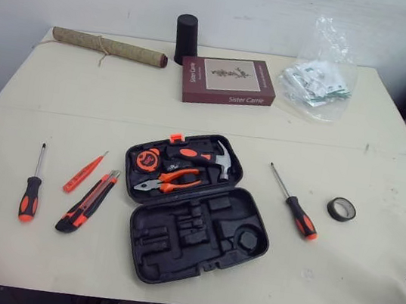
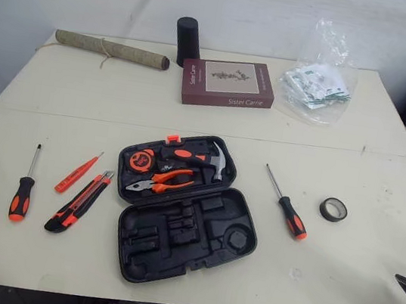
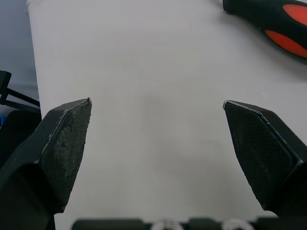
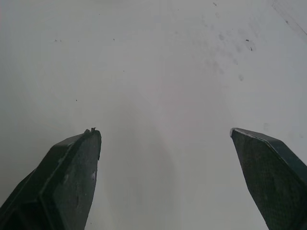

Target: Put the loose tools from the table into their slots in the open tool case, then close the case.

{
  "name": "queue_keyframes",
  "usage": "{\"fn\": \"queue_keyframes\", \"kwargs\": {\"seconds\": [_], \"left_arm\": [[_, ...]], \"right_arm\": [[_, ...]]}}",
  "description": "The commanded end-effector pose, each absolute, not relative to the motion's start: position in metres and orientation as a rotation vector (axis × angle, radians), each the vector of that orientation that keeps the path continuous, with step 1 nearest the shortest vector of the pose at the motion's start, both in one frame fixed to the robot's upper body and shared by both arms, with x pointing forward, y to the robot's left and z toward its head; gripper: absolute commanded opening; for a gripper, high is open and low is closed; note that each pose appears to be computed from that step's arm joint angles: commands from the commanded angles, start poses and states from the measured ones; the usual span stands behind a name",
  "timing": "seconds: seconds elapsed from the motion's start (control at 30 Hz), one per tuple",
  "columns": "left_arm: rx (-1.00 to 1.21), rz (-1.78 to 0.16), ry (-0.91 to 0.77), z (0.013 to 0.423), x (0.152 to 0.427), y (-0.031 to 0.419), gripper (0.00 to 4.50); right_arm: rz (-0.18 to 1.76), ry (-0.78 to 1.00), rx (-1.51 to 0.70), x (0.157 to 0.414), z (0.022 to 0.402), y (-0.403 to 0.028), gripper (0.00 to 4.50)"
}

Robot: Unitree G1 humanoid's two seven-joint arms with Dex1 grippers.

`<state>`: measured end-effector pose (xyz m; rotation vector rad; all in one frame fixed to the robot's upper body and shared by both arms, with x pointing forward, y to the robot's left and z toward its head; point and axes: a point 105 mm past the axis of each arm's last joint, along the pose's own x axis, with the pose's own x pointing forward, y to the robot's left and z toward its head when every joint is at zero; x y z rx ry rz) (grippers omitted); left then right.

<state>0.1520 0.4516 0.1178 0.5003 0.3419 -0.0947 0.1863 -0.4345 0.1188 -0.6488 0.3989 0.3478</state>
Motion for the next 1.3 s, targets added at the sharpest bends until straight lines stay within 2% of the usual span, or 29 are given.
{"fn": "queue_keyframes", "kwargs": {"seconds": [0.03,0.13,0.23,0.33,0.57,0.6,0.67,0.73,0.93,0.97,1.13,1.3], "left_arm": [[0.491,-0.097,0.306,0.131,0.155,0.448,4.48],[0.429,-0.17,0.252,0.147,0.169,0.431,4.48],[0.391,-0.287,0.231,0.155,0.179,0.405,4.48],[0.364,-0.433,0.21,0.166,0.191,0.372,4.48],[0.408,-0.773,0.237,0.156,0.208,0.292,4.48],[0.414,-0.802,0.237,0.154,0.209,0.284,4.23],[0.394,-0.892,0.277,0.134,0.206,0.259,3.67],[0.385,-0.947,0.304,0.121,0.203,0.244,2.92],[0.423,-0.87,0.33,0.093,0.224,0.233,0.24],[0.431,-0.866,0.333,0.091,0.226,0.232,0.06],[0.387,-0.893,0.328,0.084,0.232,0.21,0.06],[0.403,-0.845,0.322,0.082,0.246,0.206,0.06]], "right_arm": [[0.331,0.353,-0.632,0.192,0.125,-0.434,4.5],[0.354,0.312,-0.6,0.204,0.131,-0.427,4.5],[0.47,0.275,-0.515,0.216,0.14,-0.4,4.5],[0.678,0.264,-0.45,0.221,0.151,-0.357,4.5],[1.041,0.212,-0.534,0.245,0.159,-0.258,4.5],[1.062,0.205,-0.544,0.249,0.16,-0.249,4.5],[1.136,0.202,-0.575,0.259,0.157,-0.225,3.98],[1.174,0.199,-0.601,0.266,0.154,-0.212,3.3],[1.102,0.166,-0.709,0.304,0.147,-0.192,0.35],[1.091,0.16,-0.725,0.309,0.146,-0.19,0.09],[1.017,0.144,-0.779,0.335,0.138,-0.184,0.09],[1.014,0.149,-0.791,0.344,0.128,-0.176,0.09]]}}
